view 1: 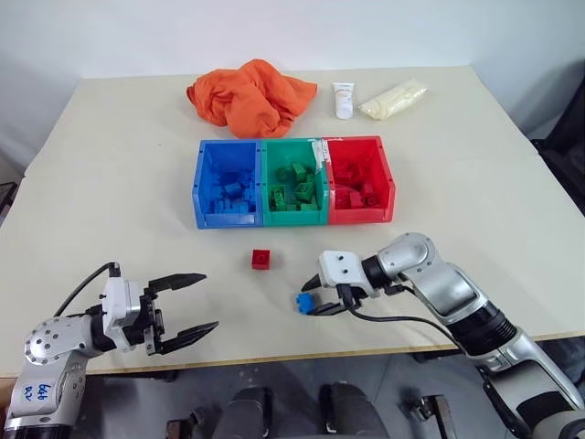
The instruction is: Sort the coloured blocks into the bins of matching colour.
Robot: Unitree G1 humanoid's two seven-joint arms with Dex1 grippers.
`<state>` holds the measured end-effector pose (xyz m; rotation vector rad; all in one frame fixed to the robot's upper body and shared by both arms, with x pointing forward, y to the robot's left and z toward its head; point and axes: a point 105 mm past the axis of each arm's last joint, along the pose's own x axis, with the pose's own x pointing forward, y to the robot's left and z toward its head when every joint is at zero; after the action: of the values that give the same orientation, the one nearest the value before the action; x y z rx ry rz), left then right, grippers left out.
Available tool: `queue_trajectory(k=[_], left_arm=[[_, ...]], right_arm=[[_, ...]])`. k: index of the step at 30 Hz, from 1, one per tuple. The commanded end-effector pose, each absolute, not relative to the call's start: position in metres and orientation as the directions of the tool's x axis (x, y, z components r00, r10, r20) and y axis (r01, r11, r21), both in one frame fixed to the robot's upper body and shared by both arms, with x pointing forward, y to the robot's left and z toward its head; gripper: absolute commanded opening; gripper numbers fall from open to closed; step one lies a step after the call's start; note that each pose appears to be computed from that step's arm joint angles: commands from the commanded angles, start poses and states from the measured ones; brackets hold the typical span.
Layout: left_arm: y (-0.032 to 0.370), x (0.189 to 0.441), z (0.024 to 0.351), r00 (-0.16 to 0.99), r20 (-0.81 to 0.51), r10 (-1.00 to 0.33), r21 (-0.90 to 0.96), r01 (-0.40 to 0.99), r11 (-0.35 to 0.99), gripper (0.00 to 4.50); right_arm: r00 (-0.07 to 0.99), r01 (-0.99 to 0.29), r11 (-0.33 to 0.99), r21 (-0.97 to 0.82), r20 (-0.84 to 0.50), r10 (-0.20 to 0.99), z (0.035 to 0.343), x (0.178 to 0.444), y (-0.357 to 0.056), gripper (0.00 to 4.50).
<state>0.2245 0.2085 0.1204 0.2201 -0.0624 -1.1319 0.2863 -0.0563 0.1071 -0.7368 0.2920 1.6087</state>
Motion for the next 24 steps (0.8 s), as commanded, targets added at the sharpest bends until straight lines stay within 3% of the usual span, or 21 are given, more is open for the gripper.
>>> queue_trajectory(k=[1,7,11,14,19,24], left_arm=[[0.210,0.223,0.130,0.434,-0.026,-0.901,0.236,0.878,0.416,4.50],[0.208,0.226,0.129,0.432,-0.020,-0.901,0.236,0.878,0.416,4.50],[0.208,0.230,0.130,0.427,-0.020,-0.904,0.239,0.880,0.411,4.50],[0.204,0.234,0.130,0.414,-0.014,-0.910,0.244,0.884,0.398,4.50],[0.198,0.242,0.133,0.391,-0.003,-0.920,0.260,0.889,0.377,4.50],[0.195,0.247,0.136,0.384,0.005,-0.923,0.280,0.886,0.370,4.50]], right_arm=[[-0.013,-0.954,-0.192,-0.231,-0.607,0.794,0.109,0.287,-0.058,1.44],[0.016,-0.952,-0.143,-0.270,-0.511,0.860,0.139,0.292,-0.052,1.44],[0.119,-0.938,-0.011,-0.348,-0.351,0.929,0.193,0.322,-0.038,1.44],[0.164,-0.923,0.033,-0.383,-0.315,0.935,0.214,0.343,-0.024,1.44],[0.268,-0.876,0.121,-0.467,-0.264,0.927,0.238,0.383,0.008,1.44],[0.329,-0.847,0.186,-0.499,-0.215,0.920,0.248,0.403,0.036,1.44]])
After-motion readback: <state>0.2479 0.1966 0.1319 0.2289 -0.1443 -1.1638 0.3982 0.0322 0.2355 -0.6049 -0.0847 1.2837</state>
